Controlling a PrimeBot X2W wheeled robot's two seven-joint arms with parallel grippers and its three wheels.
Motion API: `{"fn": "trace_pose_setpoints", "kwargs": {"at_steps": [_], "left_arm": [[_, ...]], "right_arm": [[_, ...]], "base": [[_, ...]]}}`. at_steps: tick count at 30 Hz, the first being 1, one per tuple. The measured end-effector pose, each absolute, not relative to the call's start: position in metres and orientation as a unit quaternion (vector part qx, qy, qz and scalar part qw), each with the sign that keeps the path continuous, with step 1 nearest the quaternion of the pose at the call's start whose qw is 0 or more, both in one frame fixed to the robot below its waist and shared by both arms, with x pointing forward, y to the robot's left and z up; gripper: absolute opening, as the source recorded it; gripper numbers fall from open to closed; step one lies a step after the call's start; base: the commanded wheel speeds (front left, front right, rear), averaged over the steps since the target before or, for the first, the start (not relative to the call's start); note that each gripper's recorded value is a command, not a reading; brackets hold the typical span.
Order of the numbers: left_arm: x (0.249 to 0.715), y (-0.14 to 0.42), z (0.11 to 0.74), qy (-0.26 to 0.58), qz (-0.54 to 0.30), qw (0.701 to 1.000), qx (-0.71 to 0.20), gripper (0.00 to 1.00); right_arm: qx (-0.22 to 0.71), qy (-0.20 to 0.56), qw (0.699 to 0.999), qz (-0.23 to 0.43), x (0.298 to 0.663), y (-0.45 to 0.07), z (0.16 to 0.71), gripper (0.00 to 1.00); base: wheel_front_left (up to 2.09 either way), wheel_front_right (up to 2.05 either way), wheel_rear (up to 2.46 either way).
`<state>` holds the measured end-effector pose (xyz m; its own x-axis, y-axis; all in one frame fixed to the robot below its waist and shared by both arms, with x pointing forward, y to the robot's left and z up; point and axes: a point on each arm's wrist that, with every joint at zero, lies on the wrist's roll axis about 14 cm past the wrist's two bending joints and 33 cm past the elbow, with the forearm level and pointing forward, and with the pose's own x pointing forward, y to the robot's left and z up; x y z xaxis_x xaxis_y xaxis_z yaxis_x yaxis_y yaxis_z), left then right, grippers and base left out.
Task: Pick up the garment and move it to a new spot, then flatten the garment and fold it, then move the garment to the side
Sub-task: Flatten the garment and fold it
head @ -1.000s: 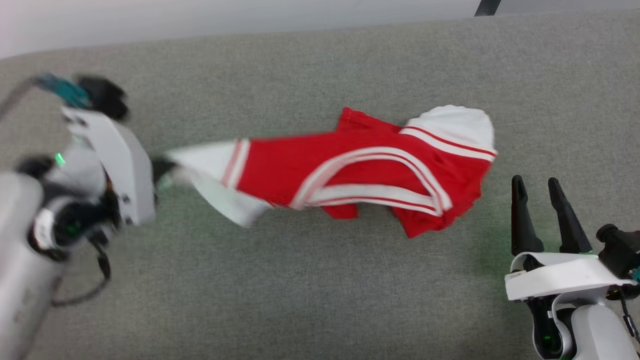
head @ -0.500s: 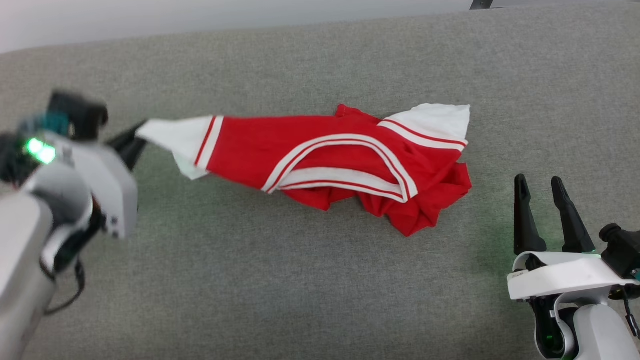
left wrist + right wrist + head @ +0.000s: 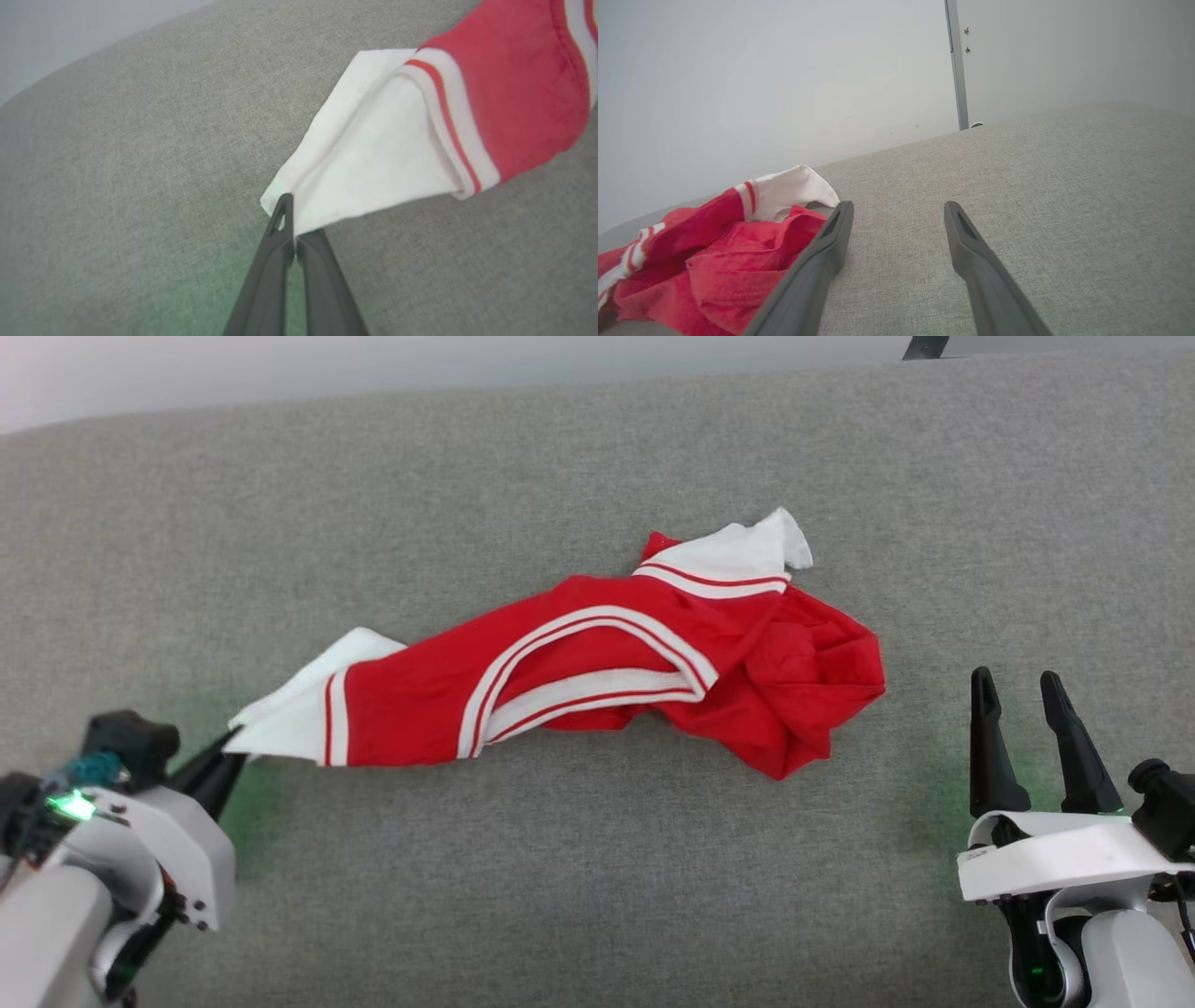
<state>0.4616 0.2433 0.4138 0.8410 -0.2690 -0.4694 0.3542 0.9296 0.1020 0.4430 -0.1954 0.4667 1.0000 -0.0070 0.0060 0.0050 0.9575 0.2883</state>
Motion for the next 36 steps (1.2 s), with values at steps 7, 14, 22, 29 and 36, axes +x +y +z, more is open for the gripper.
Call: {"fn": "trace_pose_setpoints", "kwargs": {"at_steps": [7, 14, 22, 29, 36], "left_arm": [[0.458, 0.239, 0.412, 0.228, -0.158, 0.958, 0.068, 0.27], [0.461, 0.238, 0.430, 0.197, -0.150, 0.968, 0.047, 1.00], [0.435, 0.230, 0.442, 0.153, -0.113, 0.982, 0.001, 1.00], [0.401, 0.215, 0.450, 0.112, -0.061, 0.990, -0.059, 1.00], [0.383, 0.205, 0.468, 0.063, -0.002, 0.992, -0.105, 1.00]], "right_arm": [[0.142, -0.006, 0.990, 0.006, 0.443, -0.192, 0.470, 1.00], [0.125, -0.011, 0.992, 0.021, 0.441, -0.191, 0.478, 1.00], [0.083, -0.002, 0.995, 0.060, 0.439, -0.185, 0.479, 1.00], [0.013, 0.035, 0.990, 0.134, 0.445, -0.166, 0.472, 1.00], [-0.096, 0.085, 0.964, 0.234, 0.459, -0.142, 0.470, 1.00]], "base": [[0.00, 0.00, 0.00], [0.00, 0.00, 0.00], [0.00, 0.00, 0.00], [0.00, 0.00, 0.00], [0.00, 0.00, 0.00]]}}
